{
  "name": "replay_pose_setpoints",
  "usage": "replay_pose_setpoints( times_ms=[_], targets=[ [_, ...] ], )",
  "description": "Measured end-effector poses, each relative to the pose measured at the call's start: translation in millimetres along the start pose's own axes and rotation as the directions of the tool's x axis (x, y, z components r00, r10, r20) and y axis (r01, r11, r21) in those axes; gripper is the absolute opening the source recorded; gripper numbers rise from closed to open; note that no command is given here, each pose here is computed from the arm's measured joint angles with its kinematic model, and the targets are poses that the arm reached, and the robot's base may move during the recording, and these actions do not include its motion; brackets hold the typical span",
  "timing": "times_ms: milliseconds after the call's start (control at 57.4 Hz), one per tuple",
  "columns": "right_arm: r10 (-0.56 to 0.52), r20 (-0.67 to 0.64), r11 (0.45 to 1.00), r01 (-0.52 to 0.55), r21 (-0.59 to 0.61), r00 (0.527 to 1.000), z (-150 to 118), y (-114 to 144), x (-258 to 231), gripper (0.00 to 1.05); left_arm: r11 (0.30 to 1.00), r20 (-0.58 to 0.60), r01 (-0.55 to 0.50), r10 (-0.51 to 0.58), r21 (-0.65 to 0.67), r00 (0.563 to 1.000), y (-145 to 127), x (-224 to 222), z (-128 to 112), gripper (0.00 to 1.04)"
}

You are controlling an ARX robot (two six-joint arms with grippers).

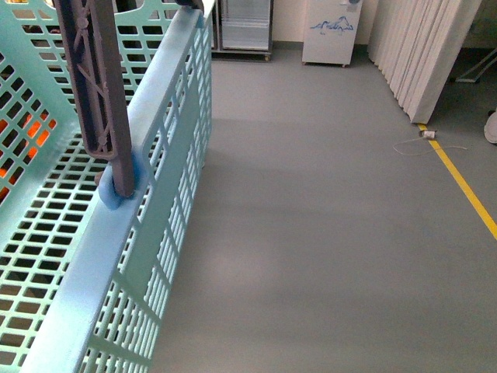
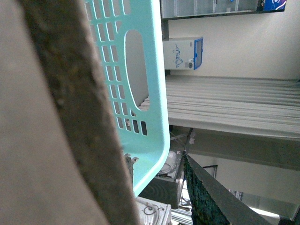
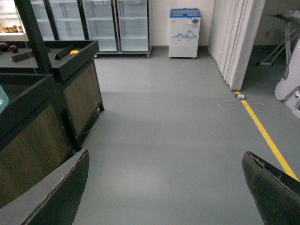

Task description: Pick lemon and mango into basket

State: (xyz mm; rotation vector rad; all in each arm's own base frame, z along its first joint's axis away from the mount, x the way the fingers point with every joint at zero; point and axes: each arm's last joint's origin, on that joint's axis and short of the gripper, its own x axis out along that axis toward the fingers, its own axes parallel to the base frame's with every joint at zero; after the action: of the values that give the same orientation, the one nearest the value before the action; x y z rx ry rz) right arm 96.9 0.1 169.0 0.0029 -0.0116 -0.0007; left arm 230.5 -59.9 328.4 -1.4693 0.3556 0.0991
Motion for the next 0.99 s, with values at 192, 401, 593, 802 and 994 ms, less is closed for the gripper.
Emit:
replay_pose_setpoints(
  times_ms=[192,401,593,802,994],
  targets=[
    [-0.001,0.0,1.0,0.001,0.0,1.0,0.0,0.0,0.0,0.96,1.0,-0.032,0.001,-0.001,-0.004,0.999,-0.1,-0.2,-2.5,0.31],
    [-0.001,0.0,1.0,0.001,0.0,1.0,0.0,0.0,0.0,0.96,1.0,0.01,0.0,0.0,0.0,1.0,0.0,0.0,0.0,0.3],
    [0.0,0.001,1.0,0.0,0.0,1.0,0.1,0.0,0.0,0.96,1.0,-0.006,-0.002,0.002,-0.001,1.0,0.3,0.7,-0.5,0.3],
    [-0.001,0.0,1.0,0.001,0.0,1.0,0.0,0.0,0.0,0.96,1.0,-0.002,-0.006,0.006,0.0,1.0,0.9,1.6,-0.5,0.3],
    [0.0,0.0,1.0,0.0,0.0,1.0,0.0,0.0,0.0,0.96,1.0,-0.001,-0.005,0.005,0.001,1.0,0.7,1.2,-0.3,0.3]
  ],
)
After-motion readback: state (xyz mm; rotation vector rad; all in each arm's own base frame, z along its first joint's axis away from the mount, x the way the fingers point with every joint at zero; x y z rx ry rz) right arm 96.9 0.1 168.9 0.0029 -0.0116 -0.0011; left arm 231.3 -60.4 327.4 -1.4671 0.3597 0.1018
